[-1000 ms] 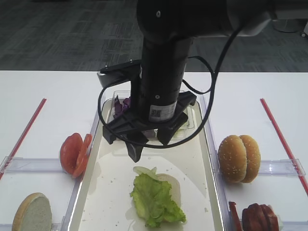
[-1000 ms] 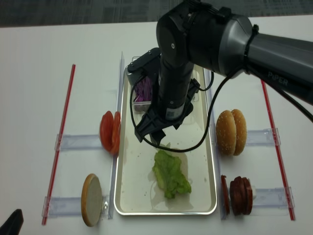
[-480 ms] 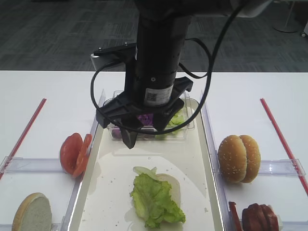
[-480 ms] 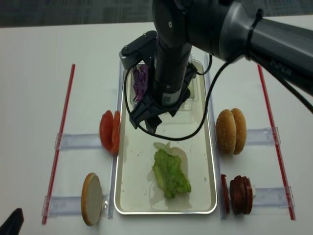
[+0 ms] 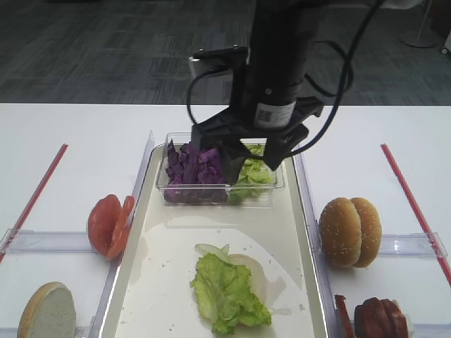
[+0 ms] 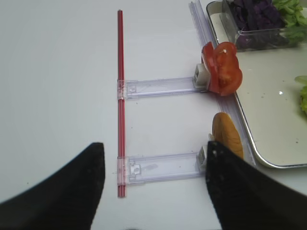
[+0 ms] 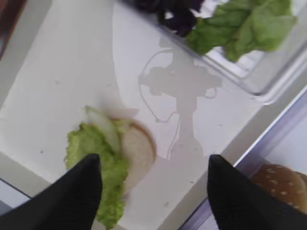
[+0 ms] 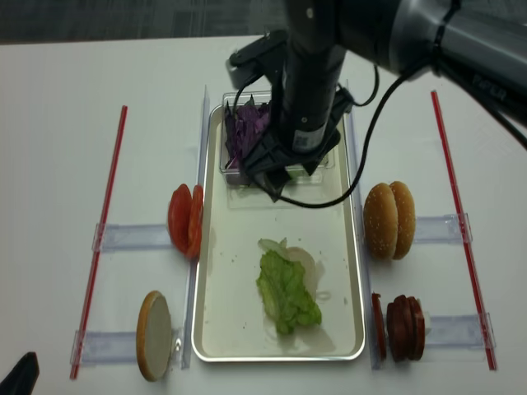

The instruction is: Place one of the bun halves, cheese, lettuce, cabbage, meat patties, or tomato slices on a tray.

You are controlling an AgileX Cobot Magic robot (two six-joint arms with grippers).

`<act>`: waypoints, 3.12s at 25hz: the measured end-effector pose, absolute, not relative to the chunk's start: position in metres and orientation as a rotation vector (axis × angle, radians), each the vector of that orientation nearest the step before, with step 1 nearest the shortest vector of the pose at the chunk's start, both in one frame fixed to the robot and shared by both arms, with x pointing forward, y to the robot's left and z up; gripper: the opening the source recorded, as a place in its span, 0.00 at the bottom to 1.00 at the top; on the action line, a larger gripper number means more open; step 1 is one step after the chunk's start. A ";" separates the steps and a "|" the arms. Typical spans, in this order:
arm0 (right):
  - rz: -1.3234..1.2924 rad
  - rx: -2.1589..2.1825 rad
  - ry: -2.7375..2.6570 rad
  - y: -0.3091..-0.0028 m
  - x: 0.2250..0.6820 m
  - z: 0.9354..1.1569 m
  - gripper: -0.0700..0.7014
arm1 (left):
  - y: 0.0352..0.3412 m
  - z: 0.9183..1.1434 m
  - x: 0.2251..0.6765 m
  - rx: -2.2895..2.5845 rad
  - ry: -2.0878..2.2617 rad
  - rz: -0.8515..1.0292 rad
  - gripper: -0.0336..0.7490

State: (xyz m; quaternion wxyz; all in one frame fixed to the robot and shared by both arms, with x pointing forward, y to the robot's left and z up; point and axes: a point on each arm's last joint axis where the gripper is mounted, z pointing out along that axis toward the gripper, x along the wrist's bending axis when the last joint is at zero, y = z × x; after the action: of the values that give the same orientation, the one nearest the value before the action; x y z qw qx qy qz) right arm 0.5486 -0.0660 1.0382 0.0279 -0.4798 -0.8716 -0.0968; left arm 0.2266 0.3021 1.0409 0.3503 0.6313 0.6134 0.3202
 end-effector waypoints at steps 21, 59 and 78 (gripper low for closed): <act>-0.233 -2.167 -2.343 -0.258 0.624 1.037 0.69 | 0.302 1.041 0.227 1.635 1.589 0.829 0.60; -0.202 -2.300 -2.098 -0.312 0.552 1.040 0.68 | 0.302 1.041 0.227 1.635 1.589 0.829 0.60; -0.372 -2.344 -2.148 -0.302 0.441 1.074 0.68 | 0.302 1.041 0.227 1.635 1.589 0.829 0.60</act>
State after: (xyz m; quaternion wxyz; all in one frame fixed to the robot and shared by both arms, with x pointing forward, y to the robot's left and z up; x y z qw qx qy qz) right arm 0.4412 -0.3019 1.0744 -0.0299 -0.7319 -0.6708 -0.1162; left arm 0.2266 0.3021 1.0409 0.3503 0.6313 0.6134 0.3202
